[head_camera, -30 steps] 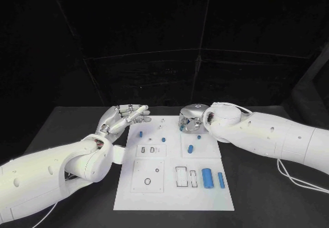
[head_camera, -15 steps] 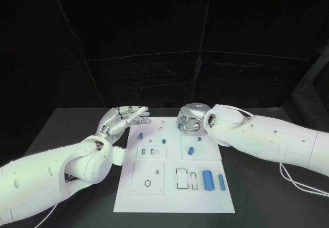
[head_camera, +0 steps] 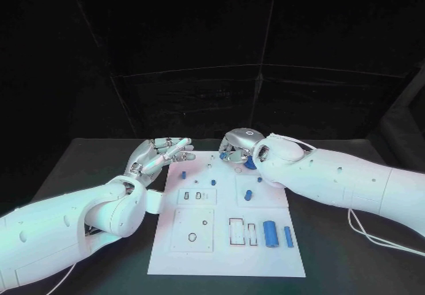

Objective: Assemble the parts on the task board

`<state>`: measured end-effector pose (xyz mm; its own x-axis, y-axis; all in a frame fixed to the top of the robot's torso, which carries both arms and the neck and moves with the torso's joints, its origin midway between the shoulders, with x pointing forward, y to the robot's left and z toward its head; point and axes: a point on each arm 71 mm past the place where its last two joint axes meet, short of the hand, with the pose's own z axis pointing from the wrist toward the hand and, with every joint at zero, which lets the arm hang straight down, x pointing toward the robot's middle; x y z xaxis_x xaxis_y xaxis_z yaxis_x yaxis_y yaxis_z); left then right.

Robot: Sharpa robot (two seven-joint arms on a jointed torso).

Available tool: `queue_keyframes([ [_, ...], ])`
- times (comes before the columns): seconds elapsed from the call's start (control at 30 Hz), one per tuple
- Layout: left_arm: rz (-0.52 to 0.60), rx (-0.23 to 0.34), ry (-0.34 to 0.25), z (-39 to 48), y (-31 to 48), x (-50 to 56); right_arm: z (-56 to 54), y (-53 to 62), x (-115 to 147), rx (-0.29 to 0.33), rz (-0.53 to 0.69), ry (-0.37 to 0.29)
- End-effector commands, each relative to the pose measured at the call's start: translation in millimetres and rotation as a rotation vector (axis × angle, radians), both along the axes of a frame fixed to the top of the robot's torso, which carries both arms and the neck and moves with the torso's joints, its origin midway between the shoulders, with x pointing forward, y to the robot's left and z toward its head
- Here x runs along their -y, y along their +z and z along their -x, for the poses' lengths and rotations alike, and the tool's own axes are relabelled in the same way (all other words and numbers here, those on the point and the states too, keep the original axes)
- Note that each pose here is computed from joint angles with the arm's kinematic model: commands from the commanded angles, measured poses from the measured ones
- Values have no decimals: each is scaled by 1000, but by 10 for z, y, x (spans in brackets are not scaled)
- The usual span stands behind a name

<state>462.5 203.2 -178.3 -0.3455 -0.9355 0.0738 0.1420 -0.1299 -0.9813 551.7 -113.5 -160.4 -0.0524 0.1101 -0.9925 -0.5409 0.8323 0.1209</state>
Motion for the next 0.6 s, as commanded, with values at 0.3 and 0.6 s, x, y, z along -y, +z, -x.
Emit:
queue_keyframes([
  [0.3, 17, 2, -22, 1, 21, 31, -68, 8, -158, 15, 9, -4],
  [0.6, 18, 2, -24, -4, 19, 35, -106, 11, -210, 39, 23, -20],
])
